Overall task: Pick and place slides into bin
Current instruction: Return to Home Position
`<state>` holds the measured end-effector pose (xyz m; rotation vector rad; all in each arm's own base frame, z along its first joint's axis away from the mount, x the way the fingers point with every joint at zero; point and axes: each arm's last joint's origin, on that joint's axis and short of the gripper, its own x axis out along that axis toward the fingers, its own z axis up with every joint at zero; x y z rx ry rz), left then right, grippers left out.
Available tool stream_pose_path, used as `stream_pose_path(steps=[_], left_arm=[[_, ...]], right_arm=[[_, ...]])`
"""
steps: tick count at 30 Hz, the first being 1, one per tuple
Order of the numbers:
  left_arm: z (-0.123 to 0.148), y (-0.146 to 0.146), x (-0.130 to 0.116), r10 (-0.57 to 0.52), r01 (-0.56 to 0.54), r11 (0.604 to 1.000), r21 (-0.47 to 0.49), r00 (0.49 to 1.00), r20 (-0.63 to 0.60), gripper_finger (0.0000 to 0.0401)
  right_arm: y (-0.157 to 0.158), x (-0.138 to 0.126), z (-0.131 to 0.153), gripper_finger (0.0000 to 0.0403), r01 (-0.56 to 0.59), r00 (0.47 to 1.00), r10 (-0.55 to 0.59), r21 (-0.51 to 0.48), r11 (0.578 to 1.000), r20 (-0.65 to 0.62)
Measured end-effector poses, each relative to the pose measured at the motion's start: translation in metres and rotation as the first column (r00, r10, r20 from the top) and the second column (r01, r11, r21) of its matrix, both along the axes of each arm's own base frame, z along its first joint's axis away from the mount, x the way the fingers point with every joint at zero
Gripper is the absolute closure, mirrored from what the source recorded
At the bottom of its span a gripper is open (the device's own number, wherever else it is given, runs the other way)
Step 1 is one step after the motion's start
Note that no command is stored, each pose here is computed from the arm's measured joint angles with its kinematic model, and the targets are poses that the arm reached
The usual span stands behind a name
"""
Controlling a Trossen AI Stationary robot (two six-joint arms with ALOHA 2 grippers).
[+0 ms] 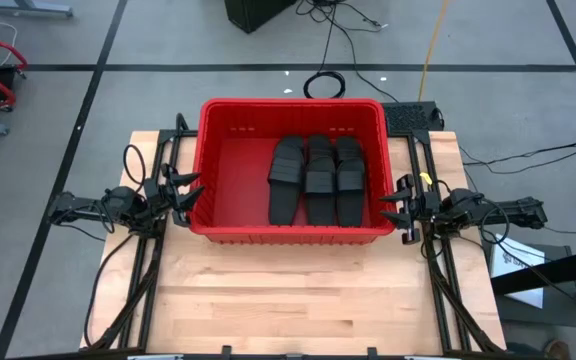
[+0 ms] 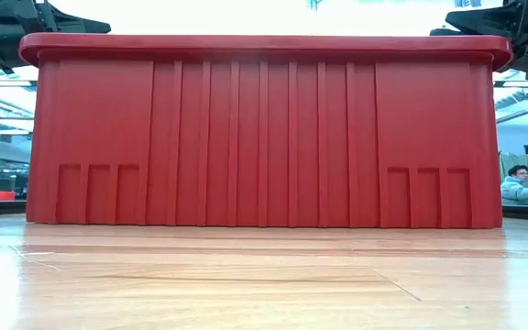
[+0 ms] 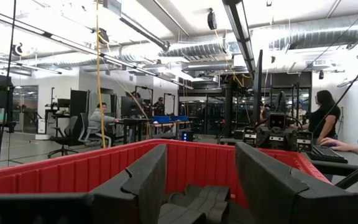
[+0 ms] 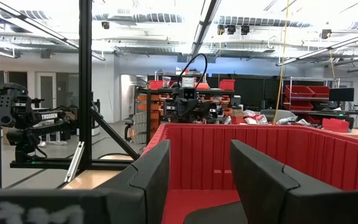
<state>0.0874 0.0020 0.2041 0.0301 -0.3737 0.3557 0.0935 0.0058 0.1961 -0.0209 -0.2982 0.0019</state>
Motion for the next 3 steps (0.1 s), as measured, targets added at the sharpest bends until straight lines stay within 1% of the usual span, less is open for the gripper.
stream_pose_path(steps=[3], left_arm=[[0.0000, 0.0000, 0.0000, 0.000, 0.000, 1.000, 0.000, 1.000, 0.000, 0.0205]], right_arm=[[0.0000, 0.0000, 0.0000, 0.0248, 0.000, 1.000, 0.000, 0.000, 1.000, 0.000]])
